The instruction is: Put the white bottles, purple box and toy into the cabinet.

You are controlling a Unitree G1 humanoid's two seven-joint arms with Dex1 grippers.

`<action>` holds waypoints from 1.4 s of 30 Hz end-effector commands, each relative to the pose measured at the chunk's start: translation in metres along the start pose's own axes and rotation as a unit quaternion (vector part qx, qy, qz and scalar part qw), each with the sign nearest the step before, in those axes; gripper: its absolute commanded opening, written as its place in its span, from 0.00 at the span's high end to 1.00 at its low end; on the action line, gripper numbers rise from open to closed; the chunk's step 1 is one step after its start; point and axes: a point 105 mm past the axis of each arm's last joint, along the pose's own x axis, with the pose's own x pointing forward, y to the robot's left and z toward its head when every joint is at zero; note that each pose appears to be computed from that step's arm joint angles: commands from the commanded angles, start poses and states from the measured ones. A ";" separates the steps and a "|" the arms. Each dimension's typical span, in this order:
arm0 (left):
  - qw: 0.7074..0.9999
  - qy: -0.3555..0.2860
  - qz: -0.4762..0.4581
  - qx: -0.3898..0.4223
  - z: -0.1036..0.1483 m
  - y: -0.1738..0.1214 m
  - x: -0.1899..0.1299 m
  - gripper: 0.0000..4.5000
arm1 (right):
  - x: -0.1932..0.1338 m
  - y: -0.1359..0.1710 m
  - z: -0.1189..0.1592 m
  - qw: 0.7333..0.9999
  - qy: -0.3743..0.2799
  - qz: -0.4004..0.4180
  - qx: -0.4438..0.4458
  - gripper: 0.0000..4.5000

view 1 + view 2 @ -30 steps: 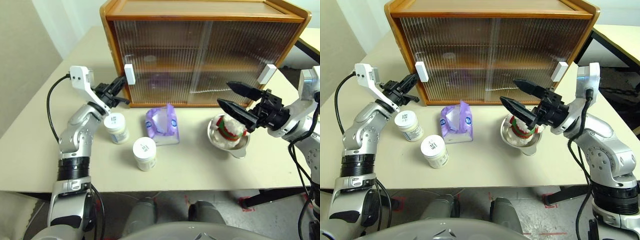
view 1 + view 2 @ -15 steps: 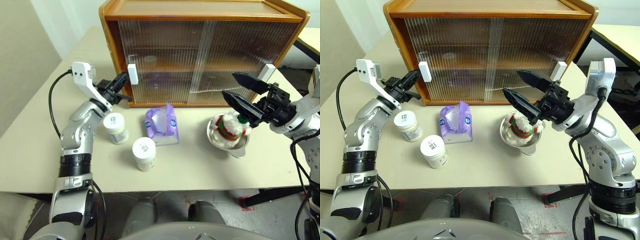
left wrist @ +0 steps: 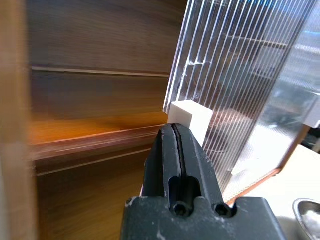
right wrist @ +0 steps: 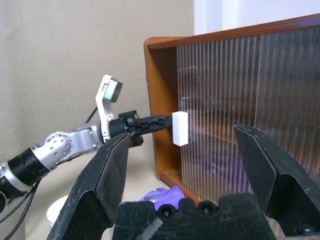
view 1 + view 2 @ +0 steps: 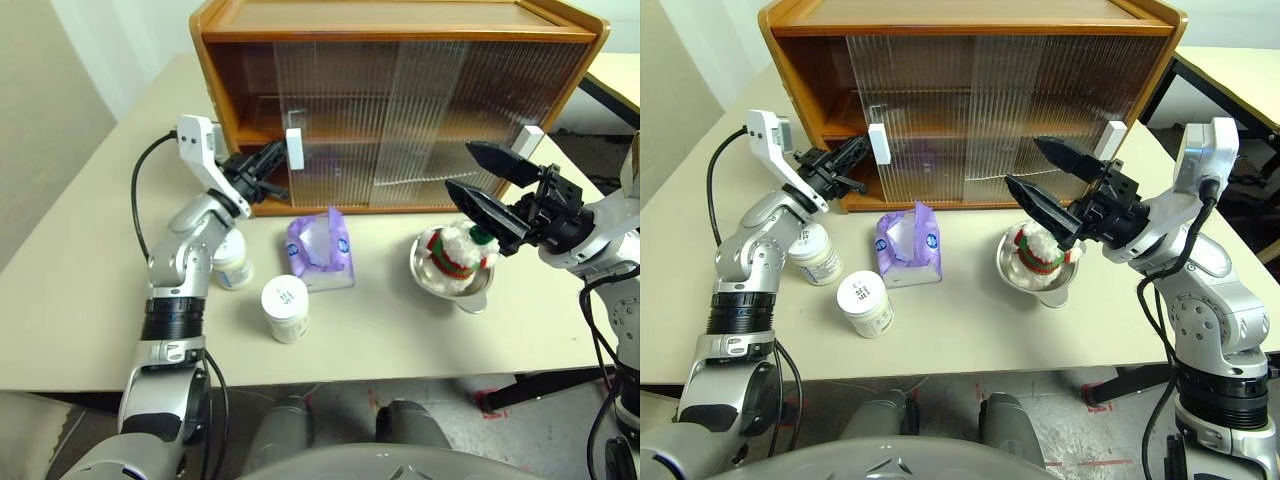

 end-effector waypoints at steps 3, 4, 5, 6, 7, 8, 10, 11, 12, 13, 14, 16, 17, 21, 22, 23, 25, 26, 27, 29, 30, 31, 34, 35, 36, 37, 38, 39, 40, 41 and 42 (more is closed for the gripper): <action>0.999 0.010 -0.030 -0.005 -0.005 -0.016 0.011 1.00 | -0.002 0.001 0.004 1.000 -0.005 -0.004 -0.012 0.00; 0.999 0.011 -0.033 -0.006 -0.006 -0.018 0.012 1.00 | -0.002 0.001 0.004 1.000 -0.005 -0.005 -0.012 0.00; 0.999 0.011 -0.035 -0.007 -0.007 -0.019 0.013 1.00 | -0.002 0.001 0.004 1.000 -0.005 -0.005 -0.012 0.00; 0.999 0.012 -0.037 -0.007 -0.008 -0.021 0.014 1.00 | -0.003 0.002 0.004 1.000 -0.005 -0.005 -0.012 0.00; 0.999 0.012 -0.038 -0.008 -0.009 -0.022 0.015 1.00 | -0.003 0.002 0.004 1.000 -0.005 -0.006 -0.012 0.00; 0.999 0.013 -0.040 -0.008 -0.009 -0.023 0.016 1.00 | -0.003 0.002 0.004 1.000 -0.005 -0.006 -0.012 0.00; 0.999 0.014 -0.047 -0.005 -0.009 -0.026 0.019 1.00 | -0.003 0.002 0.004 1.000 -0.005 -0.006 -0.012 0.00; 0.999 0.014 -0.049 -0.005 -0.009 -0.028 0.020 1.00 | -0.003 0.002 0.004 1.000 -0.005 -0.007 -0.013 0.00; 0.999 0.015 -0.052 -0.006 -0.009 -0.029 0.021 1.00 | -0.003 0.002 0.004 1.000 -0.005 -0.007 -0.013 0.00; 0.998 0.015 -0.054 -0.007 -0.010 -0.031 0.022 1.00 | -0.003 0.002 0.004 1.000 -0.005 -0.007 -0.013 0.00; 0.998 0.016 -0.056 -0.008 -0.010 -0.032 0.022 1.00 | -0.003 0.002 0.004 1.000 -0.005 -0.007 -0.013 0.00; 0.998 0.018 -0.060 -0.008 -0.012 -0.034 0.024 1.00 | -0.004 0.002 0.004 1.000 -0.005 -0.008 -0.013 0.00; 0.998 0.018 -0.062 -0.008 -0.013 -0.035 0.025 1.00 | -0.004 0.002 0.004 1.000 -0.005 -0.009 -0.014 0.00; 0.997 0.019 -0.072 -0.010 -0.015 -0.041 0.033 1.00 | -0.006 0.001 0.004 1.000 -0.005 -0.012 -0.015 0.00; 0.997 0.019 -0.075 -0.011 -0.015 -0.043 0.034 1.00 | -0.006 0.001 0.004 1.000 -0.004 -0.012 -0.015 0.00; 0.997 0.018 -0.079 -0.011 -0.015 -0.045 0.037 1.00 | -0.006 0.001 0.004 1.000 -0.004 -0.013 -0.015 0.00; 0.996 0.018 -0.085 -0.012 -0.016 -0.049 0.040 1.00 | -0.007 0.001 0.004 1.000 -0.004 -0.014 -0.015 0.00; 0.996 0.018 -0.088 -0.013 -0.016 -0.050 0.042 1.00 | -0.007 0.001 0.004 1.000 -0.004 -0.015 -0.016 0.00; 0.996 0.018 -0.091 -0.013 -0.016 -0.052 0.043 1.00 | -0.007 0.001 0.004 1.000 -0.004 -0.015 -0.016 0.00; 0.995 0.018 -0.096 -0.014 -0.017 -0.054 0.045 1.00 | -0.007 0.002 0.004 1.000 -0.004 -0.016 -0.016 0.00; 0.995 0.018 -0.097 -0.014 -0.017 -0.055 0.046 1.00 | -0.007 0.002 0.004 1.000 -0.005 -0.017 -0.016 0.00; 0.995 0.019 -0.099 -0.014 -0.018 -0.055 0.046 1.00 | -0.007 0.002 0.004 1.000 -0.005 -0.017 -0.016 0.00; 0.994 0.020 -0.103 -0.015 -0.020 -0.058 0.049 1.00 | -0.008 0.002 0.004 1.000 -0.005 -0.019 -0.017 0.00; 0.994 0.020 -0.105 -0.016 -0.020 -0.059 0.050 1.00 | -0.008 0.002 0.005 1.000 -0.005 -0.020 -0.018 0.00; 0.994 0.020 -0.106 -0.017 -0.021 -0.060 0.051 1.00 | -0.008 0.002 0.005 1.000 -0.006 -0.020 -0.018 0.00; 0.994 0.020 -0.107 -0.017 -0.021 -0.060 0.051 1.00 | -0.008 0.002 0.005 1.000 -0.006 -0.021 -0.019 0.00; 0.994 0.020 -0.107 -0.017 -0.021 -0.060 0.051 1.00 | -0.008 0.002 0.005 1.000 -0.006 -0.021 -0.019 0.00; 0.994 0.020 -0.108 -0.017 -0.021 -0.061 0.052 1.00 | -0.008 0.002 0.005 1.000 -0.006 -0.021 -0.019 0.00; 0.994 0.020 -0.109 -0.017 -0.022 -0.061 0.053 1.00 | -0.008 0.002 0.005 1.000 -0.006 -0.022 -0.019 0.00; 0.994 0.020 -0.111 -0.016 -0.022 -0.062 0.055 1.00 | -0.008 0.002 0.005 1.000 -0.006 -0.022 -0.020 0.00; 0.993 0.020 -0.112 -0.016 -0.022 -0.062 0.056 1.00 | -0.007 0.002 0.005 1.000 -0.006 -0.023 -0.020 0.00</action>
